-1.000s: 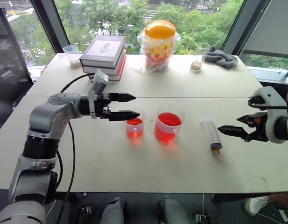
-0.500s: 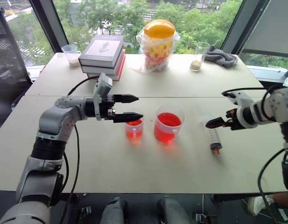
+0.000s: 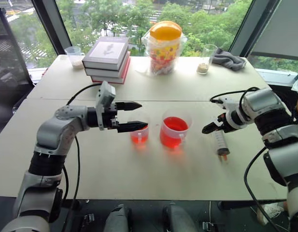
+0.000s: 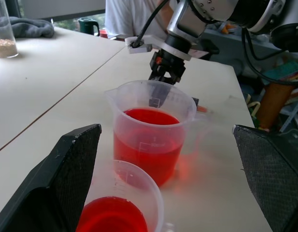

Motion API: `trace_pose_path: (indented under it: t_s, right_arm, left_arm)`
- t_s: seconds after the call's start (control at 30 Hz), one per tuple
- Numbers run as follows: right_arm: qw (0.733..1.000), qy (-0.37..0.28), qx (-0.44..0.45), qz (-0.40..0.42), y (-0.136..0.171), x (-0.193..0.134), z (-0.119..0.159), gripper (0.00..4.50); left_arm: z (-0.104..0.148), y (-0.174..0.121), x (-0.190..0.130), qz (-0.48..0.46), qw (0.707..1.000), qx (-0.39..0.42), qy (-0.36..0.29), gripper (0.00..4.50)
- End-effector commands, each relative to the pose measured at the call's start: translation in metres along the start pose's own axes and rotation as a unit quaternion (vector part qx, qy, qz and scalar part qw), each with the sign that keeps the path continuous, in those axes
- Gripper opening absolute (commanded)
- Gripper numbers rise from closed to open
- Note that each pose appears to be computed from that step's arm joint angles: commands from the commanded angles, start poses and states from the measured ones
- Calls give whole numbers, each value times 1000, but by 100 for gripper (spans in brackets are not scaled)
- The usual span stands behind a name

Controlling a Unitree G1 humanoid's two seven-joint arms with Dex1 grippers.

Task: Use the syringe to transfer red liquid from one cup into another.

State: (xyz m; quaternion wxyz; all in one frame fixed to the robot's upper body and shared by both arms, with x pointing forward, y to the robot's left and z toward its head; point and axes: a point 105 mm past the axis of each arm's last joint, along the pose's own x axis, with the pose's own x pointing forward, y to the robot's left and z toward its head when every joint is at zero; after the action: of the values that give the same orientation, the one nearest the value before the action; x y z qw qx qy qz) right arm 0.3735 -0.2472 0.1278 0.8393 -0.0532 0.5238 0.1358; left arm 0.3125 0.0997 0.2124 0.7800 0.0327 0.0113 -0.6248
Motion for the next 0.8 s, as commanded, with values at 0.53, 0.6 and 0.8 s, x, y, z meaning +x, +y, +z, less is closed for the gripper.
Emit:
trace_pose_path:
  t_s: [0.53, 0.6, 0.8]
  right_arm:
    - [948, -309, -61, 48, 38, -122, 74, 147]
    - [896, -418, -104, 113, 74, -165, 81, 147]
    - [769, -582, -172, 204, 136, -209, 64, 147]
  left_arm:
    - [26, 9, 0, -9, 999, 41, -11, 450]
    - [29, 12, 1, -15, 999, 47, -7, 450]
    - [40, 18, 7, -36, 997, 65, -4, 450]
